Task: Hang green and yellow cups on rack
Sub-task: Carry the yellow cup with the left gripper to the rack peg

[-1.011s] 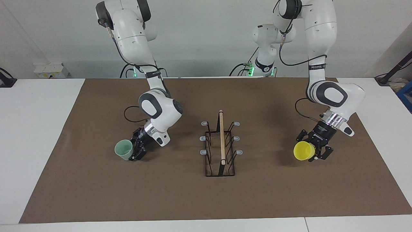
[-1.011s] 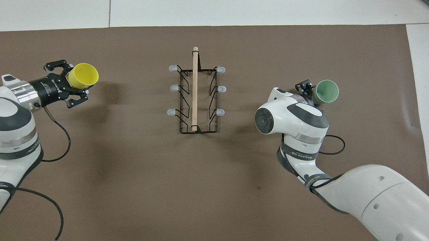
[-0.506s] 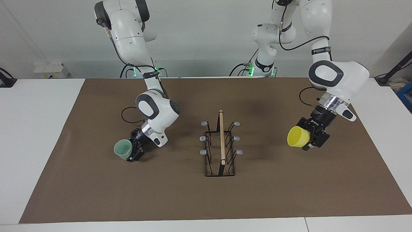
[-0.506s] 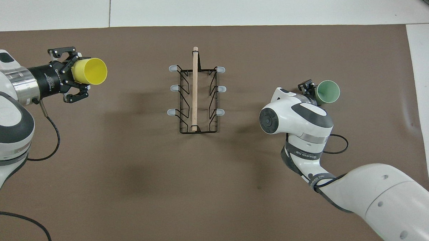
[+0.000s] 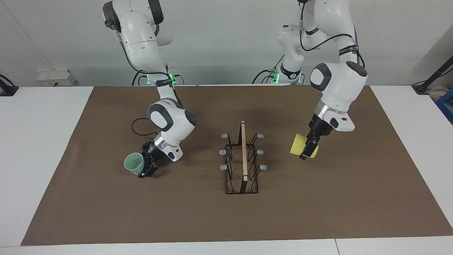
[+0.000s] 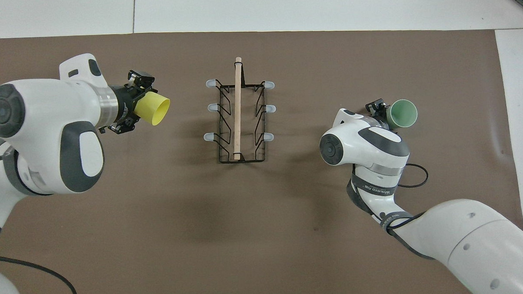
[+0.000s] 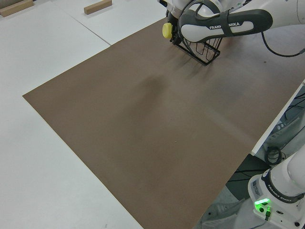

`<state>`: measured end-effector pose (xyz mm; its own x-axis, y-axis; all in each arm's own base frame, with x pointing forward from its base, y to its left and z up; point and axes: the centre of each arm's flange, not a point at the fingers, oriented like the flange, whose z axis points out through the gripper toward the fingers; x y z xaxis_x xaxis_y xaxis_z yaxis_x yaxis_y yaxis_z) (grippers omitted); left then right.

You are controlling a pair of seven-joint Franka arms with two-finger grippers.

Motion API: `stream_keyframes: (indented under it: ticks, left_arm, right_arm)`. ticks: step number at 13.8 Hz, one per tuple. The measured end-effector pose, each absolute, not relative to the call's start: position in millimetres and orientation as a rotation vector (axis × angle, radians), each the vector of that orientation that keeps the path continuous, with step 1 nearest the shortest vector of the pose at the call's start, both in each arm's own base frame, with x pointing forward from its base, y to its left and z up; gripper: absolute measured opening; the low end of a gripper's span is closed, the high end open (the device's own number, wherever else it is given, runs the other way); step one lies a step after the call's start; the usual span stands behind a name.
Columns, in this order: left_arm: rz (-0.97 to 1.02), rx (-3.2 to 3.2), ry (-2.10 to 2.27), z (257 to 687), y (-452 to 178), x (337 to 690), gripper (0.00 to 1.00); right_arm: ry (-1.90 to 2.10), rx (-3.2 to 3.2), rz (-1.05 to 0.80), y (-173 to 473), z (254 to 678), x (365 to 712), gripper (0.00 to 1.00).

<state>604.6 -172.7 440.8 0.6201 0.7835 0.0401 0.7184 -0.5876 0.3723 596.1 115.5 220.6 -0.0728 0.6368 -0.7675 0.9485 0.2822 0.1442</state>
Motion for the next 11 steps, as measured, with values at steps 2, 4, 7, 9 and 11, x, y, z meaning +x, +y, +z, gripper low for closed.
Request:
stream_keyframes:
  ticks: [2,4,7,9,11]
  left_arm:
    - [0.384,2.622,1.176,441,-212,592,0.65]
    - [0.489,2.678,1.165,439,-247,577,0.65]
    - [0.604,2.750,1.155,435,-290,553,0.65]
    - [0.678,2.800,1.167,434,-313,531,0.65]
    - [0.750,2.818,1.179,431,-331,508,0.65]
  right_arm:
    - [1.791,1.431,-0.509,117,226,596,0.71]
    - [1.791,1.430,-0.506,118,228,596,0.70]
    - [1.800,1.419,-0.511,118,229,597,0.70]
    - [1.813,1.404,-0.516,119,231,597,0.68]
    - [1.817,1.400,-0.520,118,231,597,0.68]
